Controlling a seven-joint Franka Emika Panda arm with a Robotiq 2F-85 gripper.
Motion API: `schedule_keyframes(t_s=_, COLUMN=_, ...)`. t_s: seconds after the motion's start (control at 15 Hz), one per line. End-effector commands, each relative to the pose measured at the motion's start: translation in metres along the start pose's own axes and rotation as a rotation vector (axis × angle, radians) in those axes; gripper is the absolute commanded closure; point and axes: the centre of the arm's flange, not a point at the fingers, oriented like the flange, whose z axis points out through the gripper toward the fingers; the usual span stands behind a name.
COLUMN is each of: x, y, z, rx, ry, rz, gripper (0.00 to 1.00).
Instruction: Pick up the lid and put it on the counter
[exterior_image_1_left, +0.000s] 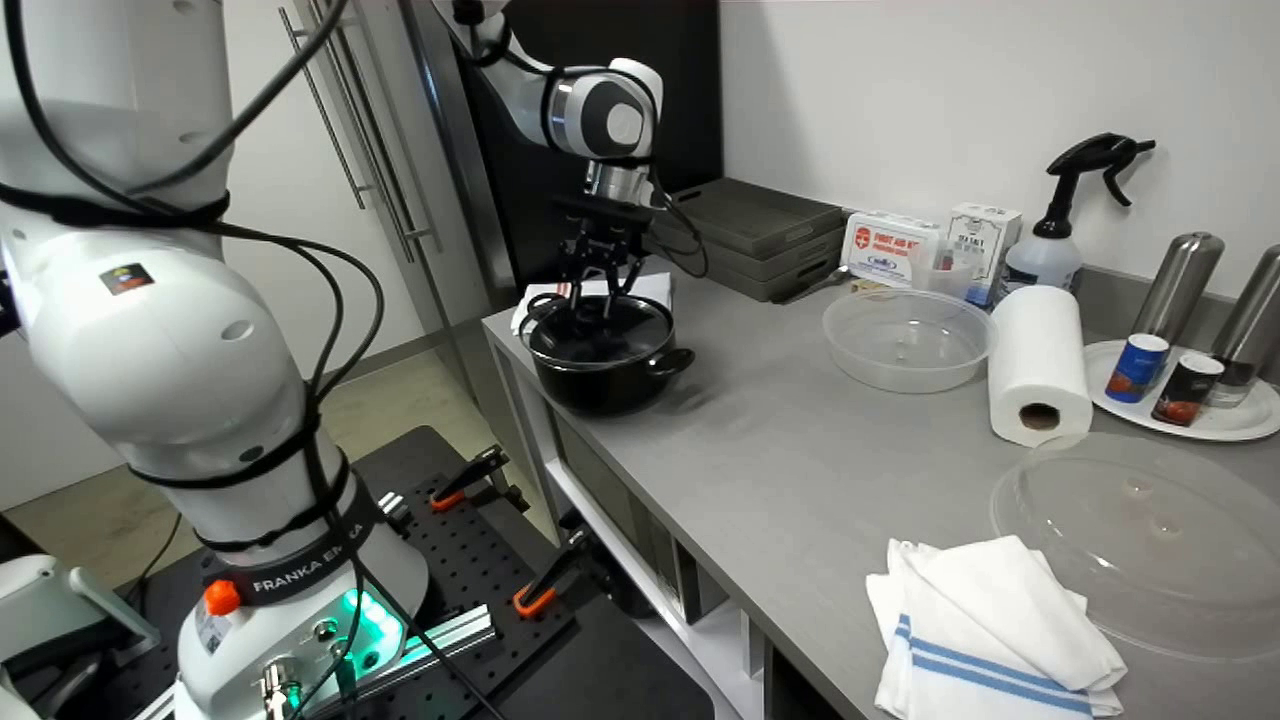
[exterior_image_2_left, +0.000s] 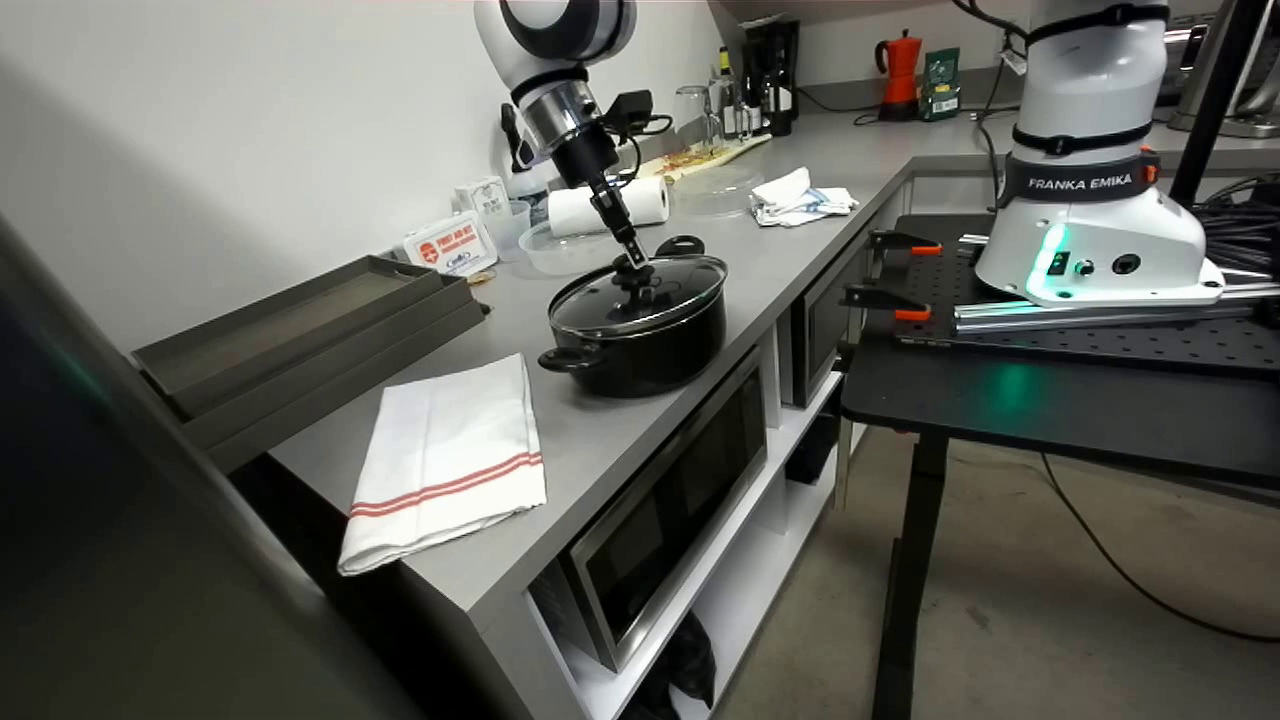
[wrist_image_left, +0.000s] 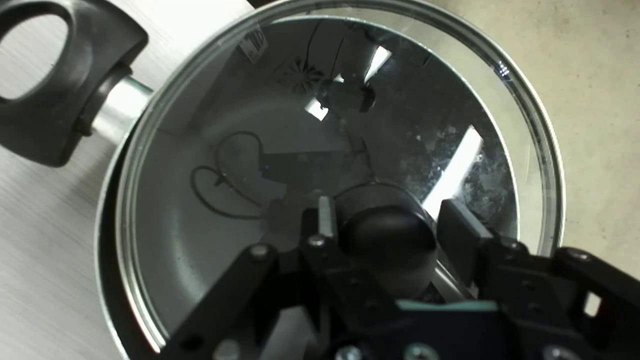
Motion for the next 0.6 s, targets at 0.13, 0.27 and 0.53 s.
schedule_keyframes(t_s=0.13, x=0.0034, y=-0.0001, z=-0.0027, rx=0.015, ry=0.005, rz=-0.024, gripper=0.78)
schedule_keyframes(t_s=0.27, x=0.0028, y=-0.0010, z=-0.0041, rx=0.013, ry=0.007, rz=-0.026, gripper=0.78)
schedule_keyframes(t_s=0.53, x=0.0008, y=-0.0048, z=-0.0102, rx=0.008, ry=0.016, rz=-0.035, gripper=0.78)
